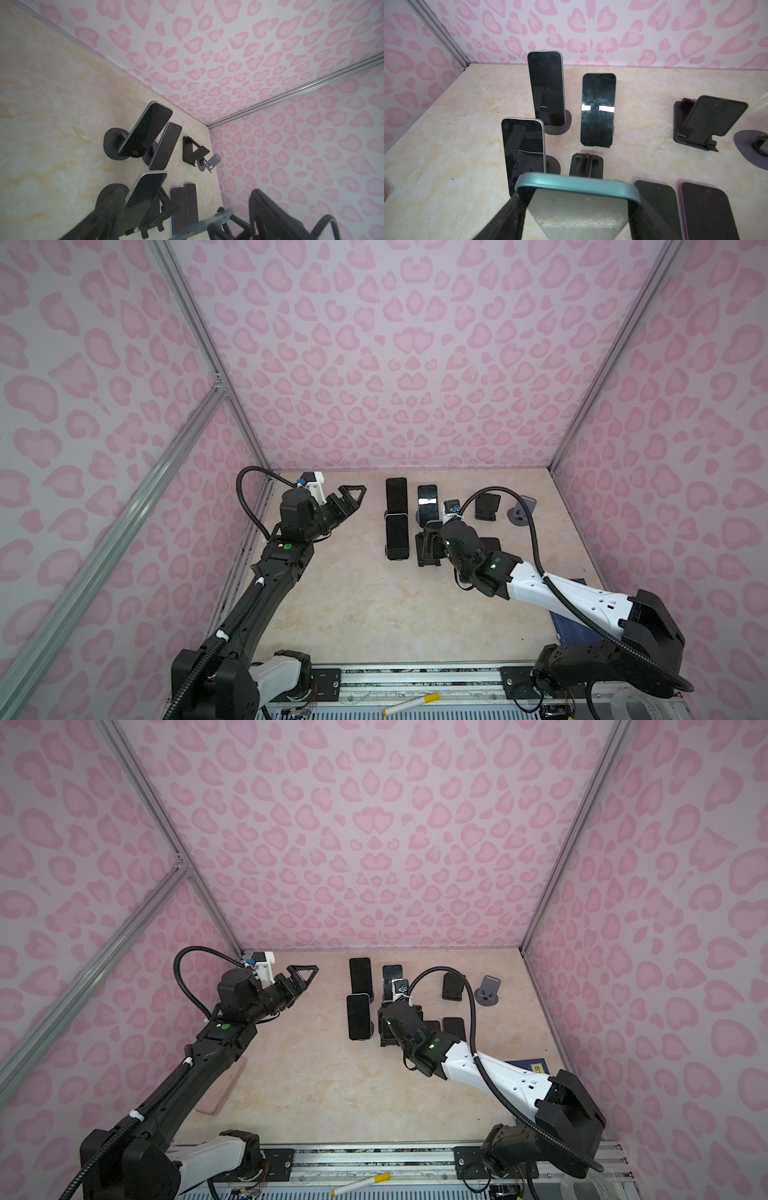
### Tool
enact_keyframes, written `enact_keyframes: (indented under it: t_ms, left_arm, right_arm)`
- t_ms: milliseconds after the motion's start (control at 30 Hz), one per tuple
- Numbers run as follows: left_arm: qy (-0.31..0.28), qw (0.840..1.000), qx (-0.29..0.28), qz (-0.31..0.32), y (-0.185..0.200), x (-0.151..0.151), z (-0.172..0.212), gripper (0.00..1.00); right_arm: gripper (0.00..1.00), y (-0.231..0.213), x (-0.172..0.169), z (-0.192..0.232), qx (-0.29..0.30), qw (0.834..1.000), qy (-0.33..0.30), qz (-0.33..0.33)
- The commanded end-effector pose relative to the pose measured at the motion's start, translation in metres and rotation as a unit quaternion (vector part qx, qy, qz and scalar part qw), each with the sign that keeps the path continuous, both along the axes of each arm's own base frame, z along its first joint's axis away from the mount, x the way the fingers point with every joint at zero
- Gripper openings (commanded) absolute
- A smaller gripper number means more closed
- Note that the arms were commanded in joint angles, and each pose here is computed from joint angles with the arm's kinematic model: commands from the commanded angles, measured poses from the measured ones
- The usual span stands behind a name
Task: Remove the phone from the phone stand
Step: 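Lift the grey-green phone up out of its stand with the right gripper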
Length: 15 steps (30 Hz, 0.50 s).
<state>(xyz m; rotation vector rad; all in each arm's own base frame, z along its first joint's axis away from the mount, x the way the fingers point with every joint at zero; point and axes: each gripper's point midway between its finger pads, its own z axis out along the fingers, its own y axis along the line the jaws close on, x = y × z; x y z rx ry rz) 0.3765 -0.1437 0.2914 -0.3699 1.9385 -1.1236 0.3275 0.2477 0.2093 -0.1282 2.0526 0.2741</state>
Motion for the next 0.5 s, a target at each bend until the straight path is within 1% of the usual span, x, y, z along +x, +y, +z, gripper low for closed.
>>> enact_keyframes:
  t_ms: [0,267,367,467]
  left_arm:
    - [-0.017,1.0,-0.011,-0.01,-0.004,0.002,0.008,0.96]
    - [-0.025,1.0,-0.01,-0.009,-0.004,-0.001,0.012,0.97]
    - [-0.036,0.999,-0.006,-0.009,-0.007,-0.005,0.015,0.97]
    - [-0.041,0.999,-0.002,-0.024,-0.018,-0.011,0.017,0.98]
  right_arm:
    - [0.71,-0.01,-0.005,0.003,-0.004,1.0,-0.005,-0.007]
    - [0.69,-0.03,-0.027,0.0,0.006,1.0,0.007,-0.005]
    - [0.69,-0.038,-0.035,-0.004,-0.004,1.0,0.017,-0.004]
    - [0.69,-0.048,-0.045,-0.008,-0.015,0.999,0.029,-0.007]
